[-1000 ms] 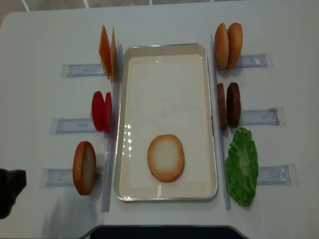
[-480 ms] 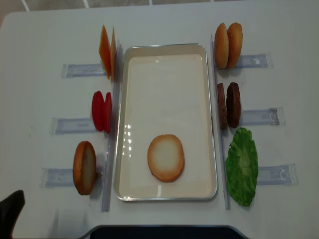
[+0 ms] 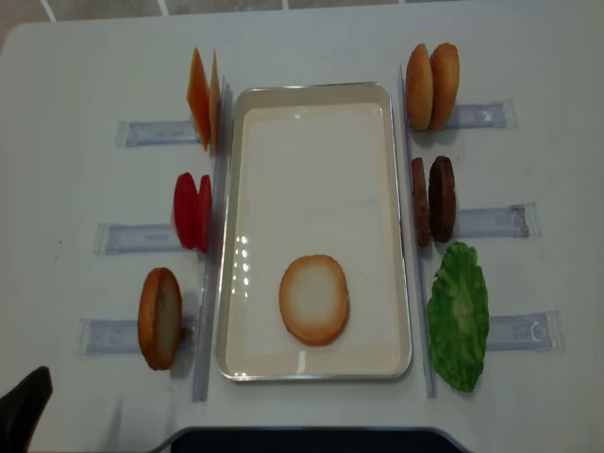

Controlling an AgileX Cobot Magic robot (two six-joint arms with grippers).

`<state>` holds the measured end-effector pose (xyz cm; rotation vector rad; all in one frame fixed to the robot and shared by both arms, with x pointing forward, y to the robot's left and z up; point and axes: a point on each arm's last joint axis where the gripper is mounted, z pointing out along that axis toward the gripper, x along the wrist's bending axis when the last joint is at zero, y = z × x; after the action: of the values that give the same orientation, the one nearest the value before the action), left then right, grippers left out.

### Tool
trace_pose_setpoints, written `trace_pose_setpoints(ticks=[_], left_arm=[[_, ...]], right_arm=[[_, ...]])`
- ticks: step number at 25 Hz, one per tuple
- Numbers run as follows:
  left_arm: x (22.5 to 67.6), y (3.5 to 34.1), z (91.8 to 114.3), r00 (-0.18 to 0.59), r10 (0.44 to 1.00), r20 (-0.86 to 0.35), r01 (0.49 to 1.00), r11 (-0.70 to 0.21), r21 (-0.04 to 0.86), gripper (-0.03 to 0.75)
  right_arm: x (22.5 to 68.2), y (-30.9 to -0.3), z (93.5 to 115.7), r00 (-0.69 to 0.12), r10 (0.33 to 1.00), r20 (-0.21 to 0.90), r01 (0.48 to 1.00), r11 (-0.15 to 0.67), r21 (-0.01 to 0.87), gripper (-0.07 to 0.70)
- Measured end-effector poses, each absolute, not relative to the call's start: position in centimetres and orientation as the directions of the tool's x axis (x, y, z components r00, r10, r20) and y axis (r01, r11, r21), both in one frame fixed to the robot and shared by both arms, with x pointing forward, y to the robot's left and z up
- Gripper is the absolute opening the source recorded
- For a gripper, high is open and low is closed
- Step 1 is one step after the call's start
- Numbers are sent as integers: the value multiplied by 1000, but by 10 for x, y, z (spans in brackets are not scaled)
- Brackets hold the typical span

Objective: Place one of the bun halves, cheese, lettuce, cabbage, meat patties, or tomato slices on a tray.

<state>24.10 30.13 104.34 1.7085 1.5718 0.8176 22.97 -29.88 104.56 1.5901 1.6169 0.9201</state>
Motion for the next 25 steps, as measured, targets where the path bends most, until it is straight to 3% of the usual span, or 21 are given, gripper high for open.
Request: trace_pose_setpoints(ticks=[7,25], left_arm=[[231,302,1042,78,997,9,514,-48,856,597],[232,301,1042,82,997,3,506,-44,862,597]], right_arm=[[230,-299,1046,-22,1000,9,519,3,855,536],[230,-299,1046,-22,1000,9,519,3,855,536]])
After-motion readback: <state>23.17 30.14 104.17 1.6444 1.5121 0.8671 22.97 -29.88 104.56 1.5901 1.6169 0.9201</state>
